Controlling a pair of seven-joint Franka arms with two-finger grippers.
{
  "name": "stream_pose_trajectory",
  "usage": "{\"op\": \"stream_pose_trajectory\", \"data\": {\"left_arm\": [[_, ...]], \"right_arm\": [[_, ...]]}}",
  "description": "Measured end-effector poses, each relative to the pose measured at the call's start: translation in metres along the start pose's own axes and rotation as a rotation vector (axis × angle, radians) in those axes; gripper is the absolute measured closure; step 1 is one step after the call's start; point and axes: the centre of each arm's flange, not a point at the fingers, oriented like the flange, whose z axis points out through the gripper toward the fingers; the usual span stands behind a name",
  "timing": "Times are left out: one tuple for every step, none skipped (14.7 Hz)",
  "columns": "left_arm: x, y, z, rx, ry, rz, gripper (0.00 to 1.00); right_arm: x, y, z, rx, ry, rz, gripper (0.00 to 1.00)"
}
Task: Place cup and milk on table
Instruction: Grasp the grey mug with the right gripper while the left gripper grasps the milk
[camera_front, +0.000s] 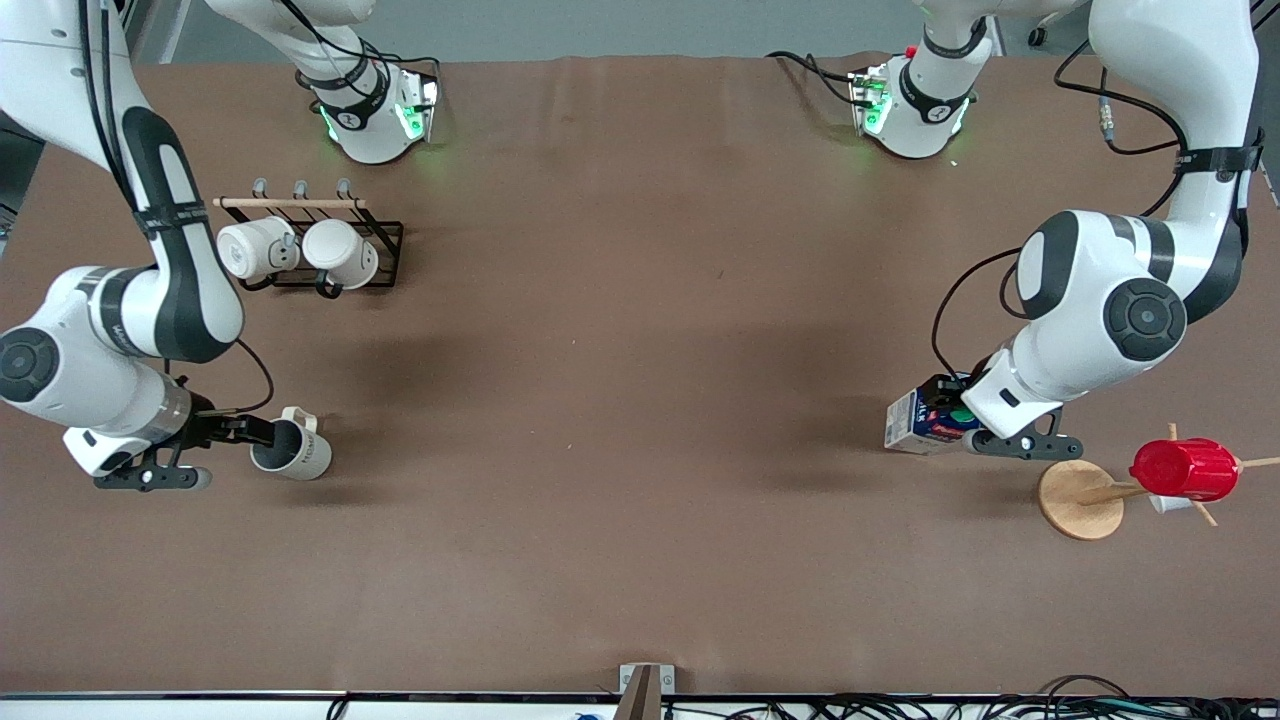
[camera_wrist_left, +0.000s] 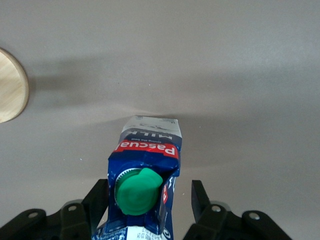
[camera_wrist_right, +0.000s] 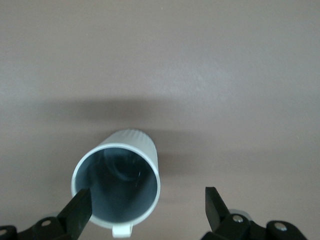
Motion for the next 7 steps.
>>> {"op": "stream_pose_trajectory", "data": {"left_arm": [[0.0, 0.0, 0.001, 0.0, -0.002, 0.0, 0.29], [0.0, 0.0, 0.002, 0.0, -0.004, 0.0, 0.29], [-0.001, 0.0, 0.003, 0.0, -0.005, 0.0, 0.36], [-0.001, 0.0, 0.004, 0.0, -0.008, 0.0, 0.43], [-0.002, 0.0, 0.006, 0.0, -0.012, 0.0, 0.43], [-0.002, 0.0, 0.008, 0.0, -0.017, 0.0, 0.5], [-0.003, 0.0, 0.009, 0.001, -0.022, 0.0, 0.56]], "right_arm": [[-0.004, -0.001, 0.011, -0.002, 0.018, -0.008, 0.0], [-0.008, -0.002, 0.022, -0.003, 0.033, -0.012, 0.0], [-0.012, -0.002, 0.031, -0.004, 0.043, -0.015, 0.03], [-0.015, -0.003, 0.038, -0.004, 0.045, -0.018, 0.03], [-0.016, -0.004, 0.043, -0.003, 0.042, -0.022, 0.09], [-0.017, -0.005, 0.046, -0.003, 0.04, -0.023, 0.19], [-0.017, -0.005, 0.046, -0.003, 0.04, -0.023, 0.27]]}}
